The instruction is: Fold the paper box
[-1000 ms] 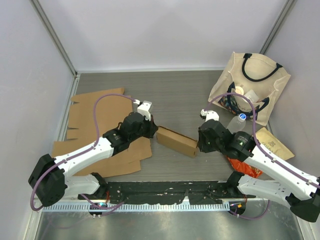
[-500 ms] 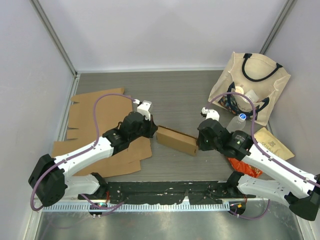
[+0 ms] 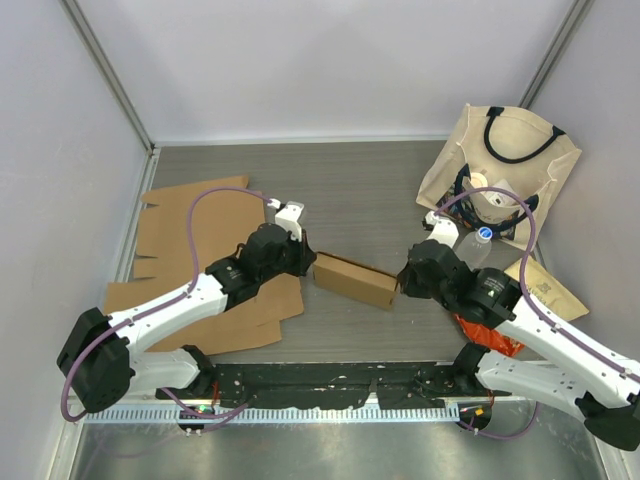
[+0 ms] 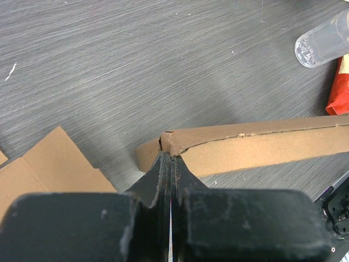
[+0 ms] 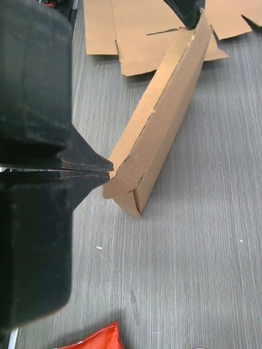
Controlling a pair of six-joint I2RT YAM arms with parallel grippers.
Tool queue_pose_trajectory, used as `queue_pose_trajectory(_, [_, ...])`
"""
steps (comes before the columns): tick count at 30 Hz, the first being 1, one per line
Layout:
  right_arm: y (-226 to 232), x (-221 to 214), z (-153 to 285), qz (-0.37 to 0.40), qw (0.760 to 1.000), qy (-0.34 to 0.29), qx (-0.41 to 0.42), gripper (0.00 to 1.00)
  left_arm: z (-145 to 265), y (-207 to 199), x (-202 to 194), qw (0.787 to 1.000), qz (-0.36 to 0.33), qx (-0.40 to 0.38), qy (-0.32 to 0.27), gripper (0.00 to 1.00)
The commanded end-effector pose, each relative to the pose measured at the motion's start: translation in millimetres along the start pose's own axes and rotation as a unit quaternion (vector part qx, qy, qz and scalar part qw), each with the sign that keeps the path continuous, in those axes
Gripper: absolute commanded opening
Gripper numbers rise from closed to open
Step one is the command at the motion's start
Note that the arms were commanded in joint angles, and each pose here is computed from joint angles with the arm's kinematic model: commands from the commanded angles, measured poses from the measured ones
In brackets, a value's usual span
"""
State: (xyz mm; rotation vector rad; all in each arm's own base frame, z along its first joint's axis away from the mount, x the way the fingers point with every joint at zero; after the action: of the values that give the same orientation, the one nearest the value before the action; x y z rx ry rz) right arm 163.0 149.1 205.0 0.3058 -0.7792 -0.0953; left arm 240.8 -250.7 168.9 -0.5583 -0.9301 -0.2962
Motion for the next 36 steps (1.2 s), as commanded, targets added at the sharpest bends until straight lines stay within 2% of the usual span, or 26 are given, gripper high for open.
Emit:
queue_pose_trajectory(1, [2.1,8.6,-2.0,-0.037,0.999,-0.032,-0.002,0.01,1.1,4.5,-12.1,0.999,-0.011,0.01,0.033,0.0])
queue_pose_trajectory(5, [9.4,5.8,-1.2,-0.016,0.999,-0.02,0.027,0.02,0.7,4.2,-12.0,0.999,-0.012,0.01,0.034,0.0])
queue_pose_trajectory(9, [-2.6,7.5,8.8,0.08,0.997,0.0,0.004,0.21,0.3,4.0,-12.2,0.999,-0.012,0.009,0.035,0.0])
queue_pose_trajectory(10, [-1.7,8.1,9.9,0.091,0.996,0.002,0.008,0.28,0.0,3.9,-12.3,0.999,-0.013,0.008,0.035,0.0])
queue_pose_trajectory(14, [-2.1,3.6,0.8,0.122,0.992,0.002,0.014,0.34,-0.1,3.8,-12.0,0.999,-0.014,0.008,0.034,0.0])
queue_pose_trajectory(20, [-0.4,2.4,-11.4,0.13,0.991,-0.011,0.016,0.34,2.1,3.5,-10.2,0.999,-0.014,0.008,0.032,0.0])
queue_pose_trajectory(29, [-2.4,3.7,-19.0,0.138,0.99,-0.017,-0.001,0.25,2.8,3.3,-9.7,0.999,-0.014,0.008,0.032,0.0])
queue_pose_trajectory(36, [0.5,2.0,-23.3,0.135,0.991,-0.012,0.0,0.03,1.6,3.4,-11.1,0.999,-0.015,0.007,0.034,0.0])
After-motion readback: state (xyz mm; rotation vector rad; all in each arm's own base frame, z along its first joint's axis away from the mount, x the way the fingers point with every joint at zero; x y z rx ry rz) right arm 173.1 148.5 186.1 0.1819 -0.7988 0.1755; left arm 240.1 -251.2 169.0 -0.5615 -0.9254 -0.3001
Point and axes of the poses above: each gripper's point midway between its finger pads, its own z axis back along the fingers, its own y axis along the line the jaws close on, x = y × z, the point moved 3 cm from there along z, back along the fingers
